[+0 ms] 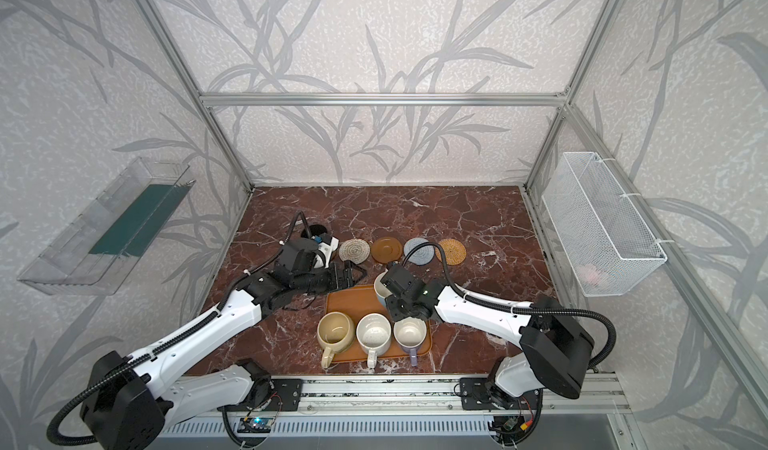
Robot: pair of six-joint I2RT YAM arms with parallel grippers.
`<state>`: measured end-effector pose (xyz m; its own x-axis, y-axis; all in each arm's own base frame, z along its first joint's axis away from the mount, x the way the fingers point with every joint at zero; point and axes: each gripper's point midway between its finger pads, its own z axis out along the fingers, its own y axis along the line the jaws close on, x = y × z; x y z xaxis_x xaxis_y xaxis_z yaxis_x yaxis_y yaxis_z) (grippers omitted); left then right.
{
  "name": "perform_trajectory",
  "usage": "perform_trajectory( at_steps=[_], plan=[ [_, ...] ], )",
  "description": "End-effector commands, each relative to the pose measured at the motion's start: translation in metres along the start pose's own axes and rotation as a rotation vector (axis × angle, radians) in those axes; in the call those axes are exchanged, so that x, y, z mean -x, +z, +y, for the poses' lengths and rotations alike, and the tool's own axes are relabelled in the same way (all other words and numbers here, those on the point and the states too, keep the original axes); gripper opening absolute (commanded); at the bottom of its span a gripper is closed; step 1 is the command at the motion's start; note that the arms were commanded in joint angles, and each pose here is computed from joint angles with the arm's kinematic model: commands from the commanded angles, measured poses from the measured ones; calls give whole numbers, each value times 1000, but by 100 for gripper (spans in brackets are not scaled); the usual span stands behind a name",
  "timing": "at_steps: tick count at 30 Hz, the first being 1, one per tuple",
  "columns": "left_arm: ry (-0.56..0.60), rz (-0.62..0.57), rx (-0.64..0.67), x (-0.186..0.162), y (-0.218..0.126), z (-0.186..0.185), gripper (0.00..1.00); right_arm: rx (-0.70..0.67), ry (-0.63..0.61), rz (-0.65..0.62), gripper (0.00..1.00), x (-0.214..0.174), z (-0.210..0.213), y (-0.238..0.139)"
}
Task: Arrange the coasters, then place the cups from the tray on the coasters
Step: 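Lower right gripper down into the pale blue mug on the tray, then lift the pale blue mug off the tray with right gripper toward the coasters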
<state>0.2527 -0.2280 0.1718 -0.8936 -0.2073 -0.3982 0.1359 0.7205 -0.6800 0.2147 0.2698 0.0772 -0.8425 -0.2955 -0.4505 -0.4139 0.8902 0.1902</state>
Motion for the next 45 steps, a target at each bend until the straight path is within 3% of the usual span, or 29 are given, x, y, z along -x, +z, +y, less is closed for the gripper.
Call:
perform_trajectory(
  at_steps=[1, 15, 25, 29, 36, 45],
  plan=[
    [-5, -38, -18, 5, -3, -4, 95, 14, -14, -66, 24, 21, 9, -4],
    [-31, -124, -81, 16, -17, -17, 95, 24, -4, -152, 0, 41, 15, -29],
    [-68, -224, -90, 34, -34, -24, 95, -16, 51, -225, 0, 74, 17, -60],
    [-78, -291, -68, 47, -45, -25, 90, -31, 84, -247, 0, 87, 19, -68],
    [-49, -320, -70, 60, -55, -37, 99, -79, 120, -305, 0, 110, 17, -83],
    [-55, -359, -46, 87, -70, -34, 99, -196, 220, -366, 0, 139, 7, -94]
  ],
)
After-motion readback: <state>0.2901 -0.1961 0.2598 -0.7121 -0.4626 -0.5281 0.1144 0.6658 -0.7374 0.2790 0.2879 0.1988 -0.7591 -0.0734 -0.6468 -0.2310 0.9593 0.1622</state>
